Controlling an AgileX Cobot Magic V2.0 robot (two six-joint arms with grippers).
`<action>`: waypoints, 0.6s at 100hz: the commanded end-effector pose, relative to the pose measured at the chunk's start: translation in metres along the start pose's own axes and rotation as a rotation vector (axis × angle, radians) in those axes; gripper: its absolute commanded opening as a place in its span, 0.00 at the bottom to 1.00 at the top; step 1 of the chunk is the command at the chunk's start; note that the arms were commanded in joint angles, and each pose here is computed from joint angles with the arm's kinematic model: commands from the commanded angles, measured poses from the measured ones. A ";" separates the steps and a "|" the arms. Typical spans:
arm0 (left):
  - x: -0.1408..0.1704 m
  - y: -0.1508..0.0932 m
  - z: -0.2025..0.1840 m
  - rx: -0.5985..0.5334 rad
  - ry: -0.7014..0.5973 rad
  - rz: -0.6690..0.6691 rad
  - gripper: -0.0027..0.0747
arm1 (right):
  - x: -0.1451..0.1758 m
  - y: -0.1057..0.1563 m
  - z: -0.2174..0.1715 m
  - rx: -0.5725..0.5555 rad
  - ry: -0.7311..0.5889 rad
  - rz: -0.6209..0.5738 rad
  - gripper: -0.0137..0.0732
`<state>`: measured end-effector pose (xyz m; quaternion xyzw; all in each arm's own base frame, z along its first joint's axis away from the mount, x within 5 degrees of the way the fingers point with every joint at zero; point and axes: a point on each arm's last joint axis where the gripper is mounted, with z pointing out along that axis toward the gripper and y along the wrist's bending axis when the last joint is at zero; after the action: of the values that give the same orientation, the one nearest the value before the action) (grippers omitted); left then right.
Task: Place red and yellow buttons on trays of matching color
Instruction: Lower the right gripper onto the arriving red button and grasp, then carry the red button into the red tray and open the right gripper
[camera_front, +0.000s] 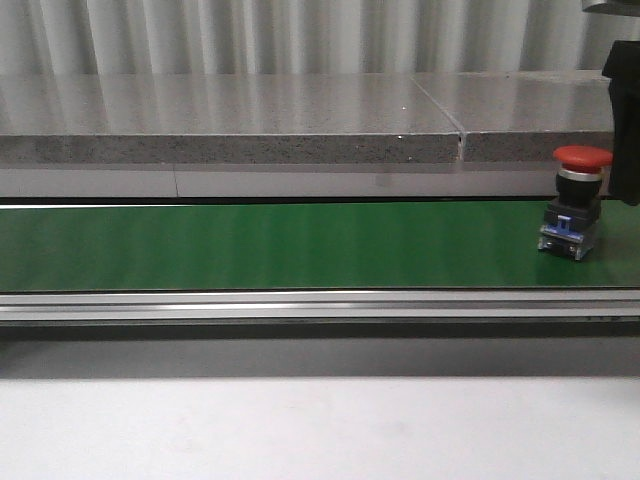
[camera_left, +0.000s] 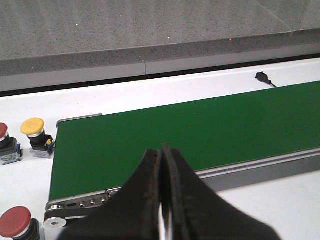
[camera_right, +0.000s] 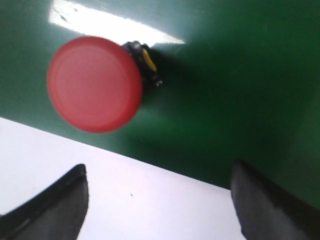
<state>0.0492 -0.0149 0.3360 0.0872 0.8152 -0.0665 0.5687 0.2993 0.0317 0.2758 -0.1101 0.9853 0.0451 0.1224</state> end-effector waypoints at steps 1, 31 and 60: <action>-0.014 0.000 -0.003 0.003 -0.095 -0.006 0.01 | -0.008 0.002 -0.019 0.008 -0.092 -0.031 0.88; -0.014 0.000 -0.003 0.003 -0.095 -0.006 0.01 | -0.023 0.004 -0.015 0.025 -0.188 -0.065 0.88; -0.014 0.000 -0.003 0.003 -0.095 -0.006 0.01 | -0.029 0.002 -0.006 0.039 -0.200 -0.068 0.46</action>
<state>0.0492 -0.0149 0.3360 0.0872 0.8152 -0.0665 0.5687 0.3234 0.0385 0.2653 -0.1296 0.9766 0.0378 0.1676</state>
